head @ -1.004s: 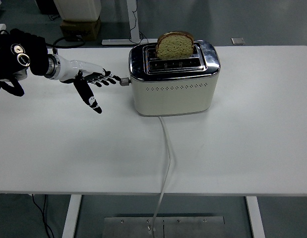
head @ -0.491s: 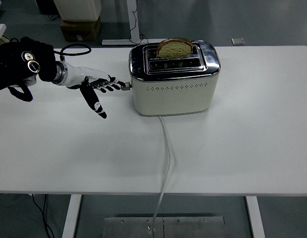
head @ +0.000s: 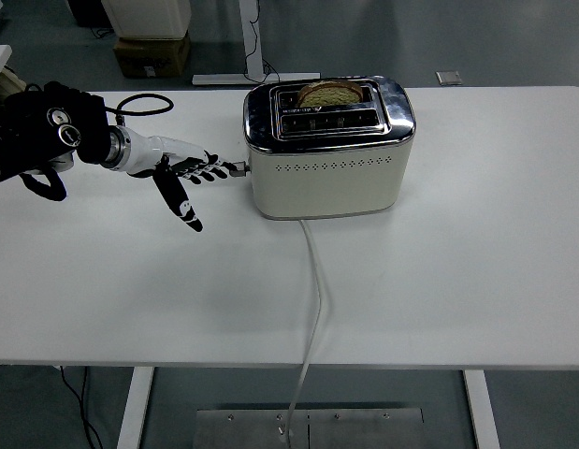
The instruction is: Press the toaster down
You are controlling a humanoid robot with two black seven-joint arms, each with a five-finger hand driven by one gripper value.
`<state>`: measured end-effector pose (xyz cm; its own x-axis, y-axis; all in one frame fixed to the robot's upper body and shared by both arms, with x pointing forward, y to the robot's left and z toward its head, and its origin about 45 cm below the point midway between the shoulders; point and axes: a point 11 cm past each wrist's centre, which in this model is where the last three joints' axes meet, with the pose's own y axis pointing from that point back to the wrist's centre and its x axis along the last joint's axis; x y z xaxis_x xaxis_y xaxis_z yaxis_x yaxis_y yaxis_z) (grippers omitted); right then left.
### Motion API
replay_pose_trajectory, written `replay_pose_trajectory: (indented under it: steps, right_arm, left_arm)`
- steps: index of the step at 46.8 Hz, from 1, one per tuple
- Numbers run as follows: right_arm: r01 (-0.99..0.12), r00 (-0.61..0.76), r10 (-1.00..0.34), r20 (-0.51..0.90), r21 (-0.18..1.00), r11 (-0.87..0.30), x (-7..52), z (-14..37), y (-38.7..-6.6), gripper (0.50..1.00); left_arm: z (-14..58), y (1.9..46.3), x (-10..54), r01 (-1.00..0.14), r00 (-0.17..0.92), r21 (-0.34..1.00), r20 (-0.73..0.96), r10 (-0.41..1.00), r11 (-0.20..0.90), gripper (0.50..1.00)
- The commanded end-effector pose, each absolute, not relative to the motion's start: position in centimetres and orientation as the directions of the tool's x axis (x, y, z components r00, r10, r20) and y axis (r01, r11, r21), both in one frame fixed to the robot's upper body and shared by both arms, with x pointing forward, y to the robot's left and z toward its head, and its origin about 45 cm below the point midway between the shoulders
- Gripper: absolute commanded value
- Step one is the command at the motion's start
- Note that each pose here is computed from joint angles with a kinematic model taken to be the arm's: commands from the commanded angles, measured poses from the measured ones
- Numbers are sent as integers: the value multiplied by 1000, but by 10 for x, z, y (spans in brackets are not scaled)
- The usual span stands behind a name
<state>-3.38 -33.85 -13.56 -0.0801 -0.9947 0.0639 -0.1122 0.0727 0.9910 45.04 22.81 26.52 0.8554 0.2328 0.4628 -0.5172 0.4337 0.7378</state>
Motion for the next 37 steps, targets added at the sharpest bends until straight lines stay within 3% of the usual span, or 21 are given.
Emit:
replay_pose_trajectory:
  steps: [1, 37]
  right_arm:
    - [-112, -80, -995, 64, 991, 73, -34, -136, -339, 1000]
    - [-97, -83, -994, 64, 993, 72, -43, -135, -338, 998]
  left_arm:
    - [264, 228, 451, -519, 855, 737, 462, 238, 433, 1000]
    - [252, 219, 450, -507, 862, 739, 444, 246, 444, 1000]
